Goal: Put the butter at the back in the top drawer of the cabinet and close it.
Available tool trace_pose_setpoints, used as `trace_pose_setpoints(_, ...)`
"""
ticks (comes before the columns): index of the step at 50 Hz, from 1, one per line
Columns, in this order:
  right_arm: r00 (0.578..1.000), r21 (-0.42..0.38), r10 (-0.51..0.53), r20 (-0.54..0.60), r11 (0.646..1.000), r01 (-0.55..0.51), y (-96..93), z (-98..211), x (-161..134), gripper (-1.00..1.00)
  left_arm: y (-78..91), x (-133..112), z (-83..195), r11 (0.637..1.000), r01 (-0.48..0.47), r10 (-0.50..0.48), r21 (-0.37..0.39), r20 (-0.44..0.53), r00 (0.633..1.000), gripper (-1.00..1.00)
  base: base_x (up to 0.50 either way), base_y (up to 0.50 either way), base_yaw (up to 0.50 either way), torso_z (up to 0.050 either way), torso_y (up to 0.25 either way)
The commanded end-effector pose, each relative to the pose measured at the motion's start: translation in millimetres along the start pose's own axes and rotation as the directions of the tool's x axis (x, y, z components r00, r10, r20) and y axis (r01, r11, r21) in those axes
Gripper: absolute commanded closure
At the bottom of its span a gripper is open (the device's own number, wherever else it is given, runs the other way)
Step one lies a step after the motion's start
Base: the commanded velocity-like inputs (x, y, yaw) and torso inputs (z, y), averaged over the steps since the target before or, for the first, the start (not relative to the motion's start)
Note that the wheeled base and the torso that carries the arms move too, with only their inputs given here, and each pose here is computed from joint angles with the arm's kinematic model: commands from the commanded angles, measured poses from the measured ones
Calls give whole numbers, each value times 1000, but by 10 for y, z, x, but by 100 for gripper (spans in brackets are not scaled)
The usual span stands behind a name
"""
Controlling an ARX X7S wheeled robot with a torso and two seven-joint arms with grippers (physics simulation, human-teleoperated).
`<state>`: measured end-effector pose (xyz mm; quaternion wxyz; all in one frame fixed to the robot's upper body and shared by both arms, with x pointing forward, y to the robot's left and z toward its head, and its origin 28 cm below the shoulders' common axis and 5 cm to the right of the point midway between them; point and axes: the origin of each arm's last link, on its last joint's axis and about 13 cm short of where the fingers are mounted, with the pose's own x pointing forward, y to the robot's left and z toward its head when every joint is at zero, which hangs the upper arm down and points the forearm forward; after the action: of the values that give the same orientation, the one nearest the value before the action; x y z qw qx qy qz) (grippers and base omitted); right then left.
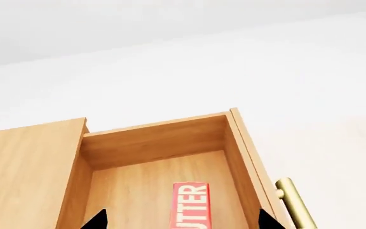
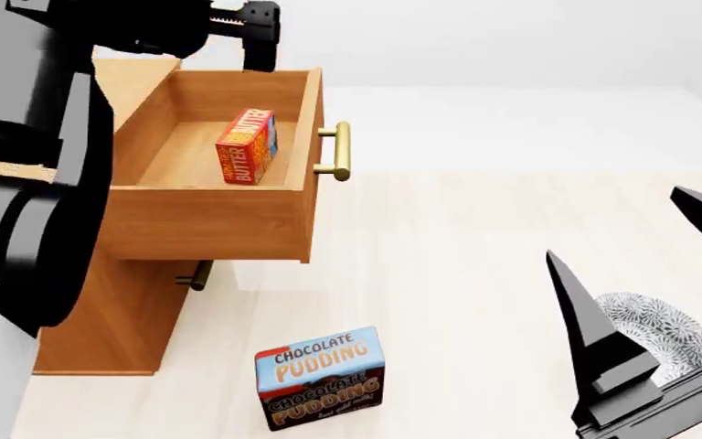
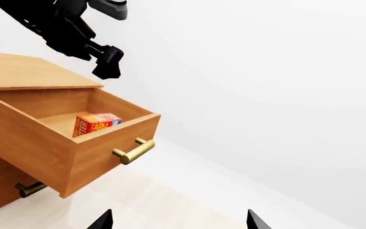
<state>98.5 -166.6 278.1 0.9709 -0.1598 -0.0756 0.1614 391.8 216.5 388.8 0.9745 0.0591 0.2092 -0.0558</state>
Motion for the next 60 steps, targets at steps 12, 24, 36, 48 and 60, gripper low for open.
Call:
trace_pose_setpoints(12, 1000, 0, -21, 12, 1000, 21, 34, 40, -82, -100, -811, -186, -5, 976, -122, 115, 179, 47, 992, -100, 0, 0, 0, 0, 0)
trace_pose_setpoints(24, 999, 2, -30, 10, 1000, 30, 20, 14, -111, -100, -1316, -120, -242, 948, -122, 101, 293, 86, 991, -100, 0, 0, 0, 0, 0)
trace_pose_setpoints(36, 999, 2, -35, 0, 999, 35, 11, -14, -141, -100, -1746, -94, -765, 899, -144, 98, 414, 129, 987, -100, 0, 0, 0, 0, 0)
trace_pose_setpoints(48, 999, 1, -37, -4, 999, 37, 4, -14, -167, -100, -1906, -126, -1079, 875, -54, 7, 481, 100, 995, -100, 0, 0, 0, 0, 0)
trace_pose_setpoints(60, 999, 6, -45, -4, 999, 46, -9, -33, -198, -100, -1947, -110, -1287, 839, -72, 17, 539, 107, 994, -100, 0, 0, 0, 0, 0)
